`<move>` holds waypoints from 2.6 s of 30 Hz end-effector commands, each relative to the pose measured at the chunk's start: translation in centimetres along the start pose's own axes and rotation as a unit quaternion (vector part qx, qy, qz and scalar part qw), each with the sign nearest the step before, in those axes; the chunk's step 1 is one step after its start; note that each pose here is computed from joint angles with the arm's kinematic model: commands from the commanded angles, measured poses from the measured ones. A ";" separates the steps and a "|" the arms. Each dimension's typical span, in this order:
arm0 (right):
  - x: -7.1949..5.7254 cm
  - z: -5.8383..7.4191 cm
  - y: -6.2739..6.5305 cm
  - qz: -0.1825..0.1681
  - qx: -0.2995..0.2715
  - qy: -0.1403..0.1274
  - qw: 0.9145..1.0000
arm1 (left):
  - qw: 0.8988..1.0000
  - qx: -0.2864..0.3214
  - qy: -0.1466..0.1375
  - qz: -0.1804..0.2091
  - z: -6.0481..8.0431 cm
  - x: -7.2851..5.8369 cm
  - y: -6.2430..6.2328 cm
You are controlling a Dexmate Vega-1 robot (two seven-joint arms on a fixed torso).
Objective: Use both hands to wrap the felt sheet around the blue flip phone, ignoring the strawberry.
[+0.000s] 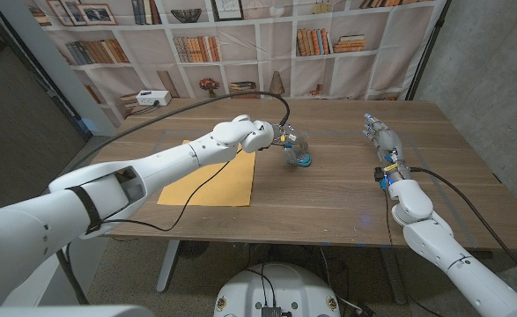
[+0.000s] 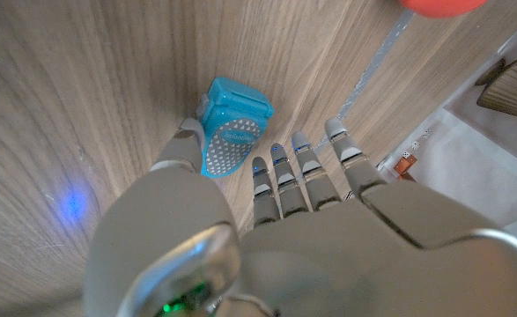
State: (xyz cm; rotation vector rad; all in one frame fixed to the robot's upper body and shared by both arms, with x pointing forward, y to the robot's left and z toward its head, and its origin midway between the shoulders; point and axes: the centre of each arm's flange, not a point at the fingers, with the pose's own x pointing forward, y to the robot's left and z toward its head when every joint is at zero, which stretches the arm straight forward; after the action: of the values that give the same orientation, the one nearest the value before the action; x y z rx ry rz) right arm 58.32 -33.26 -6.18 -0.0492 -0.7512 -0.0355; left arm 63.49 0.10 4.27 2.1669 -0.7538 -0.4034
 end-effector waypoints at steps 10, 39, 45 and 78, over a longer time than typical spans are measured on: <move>0.2 0.1 -0.2 -0.001 -0.005 0.003 1.000 | 1.000 -0.001 0.001 -0.008 0.7 0.7 -2.1; 0.3 1.2 0.5 0.008 -0.012 -0.002 1.000 | 0.992 -0.051 0.032 0.109 -1.5 -1.9 -1.7; 0.8 1.7 0.9 0.018 -0.017 -0.003 1.000 | 0.987 -0.081 0.063 0.122 -2.7 -4.2 -0.5; 6.4 2.1 3.5 0.132 -0.016 -0.006 0.991 | 0.912 -0.236 0.326 0.084 -2.3 -18.2 -3.5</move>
State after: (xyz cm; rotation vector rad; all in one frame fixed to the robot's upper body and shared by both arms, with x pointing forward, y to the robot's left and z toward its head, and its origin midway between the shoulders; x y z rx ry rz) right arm 60.38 -30.61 -2.13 -0.1475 -0.7500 0.1331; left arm 54.96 11.17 4.58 1.7120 -0.5477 0.0567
